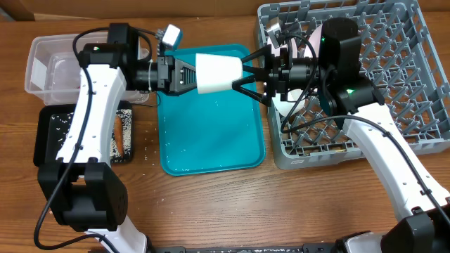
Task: Sort waste into correct bins and load items into the dishwasher
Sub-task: 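Lift the cup with the left gripper toward the right gripper, then grasp the cup with the right gripper and open the left gripper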
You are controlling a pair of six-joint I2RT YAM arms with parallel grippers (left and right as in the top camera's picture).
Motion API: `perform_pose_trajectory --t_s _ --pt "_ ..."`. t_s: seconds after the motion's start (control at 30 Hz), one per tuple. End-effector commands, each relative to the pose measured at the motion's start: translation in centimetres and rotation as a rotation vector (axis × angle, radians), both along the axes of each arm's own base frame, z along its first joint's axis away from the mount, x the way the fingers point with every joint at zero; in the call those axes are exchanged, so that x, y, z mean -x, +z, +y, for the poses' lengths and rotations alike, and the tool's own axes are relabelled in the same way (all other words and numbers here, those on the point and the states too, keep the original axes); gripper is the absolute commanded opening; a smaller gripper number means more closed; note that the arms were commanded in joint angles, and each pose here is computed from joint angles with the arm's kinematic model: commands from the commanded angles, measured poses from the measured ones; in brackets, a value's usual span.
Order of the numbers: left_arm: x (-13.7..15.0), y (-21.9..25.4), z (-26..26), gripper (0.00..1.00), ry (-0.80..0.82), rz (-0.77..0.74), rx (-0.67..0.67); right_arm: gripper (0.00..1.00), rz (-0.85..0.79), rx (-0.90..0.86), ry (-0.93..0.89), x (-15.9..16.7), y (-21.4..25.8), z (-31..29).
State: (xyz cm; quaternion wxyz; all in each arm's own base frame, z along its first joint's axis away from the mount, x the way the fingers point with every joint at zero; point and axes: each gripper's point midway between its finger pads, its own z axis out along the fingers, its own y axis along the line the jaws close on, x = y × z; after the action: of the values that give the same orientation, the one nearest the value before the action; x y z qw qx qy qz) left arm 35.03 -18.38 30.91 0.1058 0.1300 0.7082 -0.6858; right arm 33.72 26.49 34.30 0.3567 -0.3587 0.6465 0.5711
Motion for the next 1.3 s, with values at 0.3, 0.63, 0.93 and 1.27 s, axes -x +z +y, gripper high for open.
perform_pose_trajectory --t_s 0.3,0.63,0.93,1.27 --pt "0.5 -0.3 -1.0 0.04 -0.022 -0.028 -0.057 0.6 -0.03 -0.021 0.084 1.5 0.4 1.1" --pt "0.7 0.9 -1.1 0.04 -0.033 -0.037 0.015 0.69 -0.02 -0.022 0.102 1.9 0.3 1.0" --pt "0.6 1.4 -1.1 0.04 -0.038 -0.053 0.04 0.69 -0.02 -0.014 0.105 2.0 -0.1 1.0" --pt "0.6 1.4 -1.1 0.04 -0.039 -0.055 0.041 0.75 -0.012 -0.014 0.108 2.1 -0.1 1.0"
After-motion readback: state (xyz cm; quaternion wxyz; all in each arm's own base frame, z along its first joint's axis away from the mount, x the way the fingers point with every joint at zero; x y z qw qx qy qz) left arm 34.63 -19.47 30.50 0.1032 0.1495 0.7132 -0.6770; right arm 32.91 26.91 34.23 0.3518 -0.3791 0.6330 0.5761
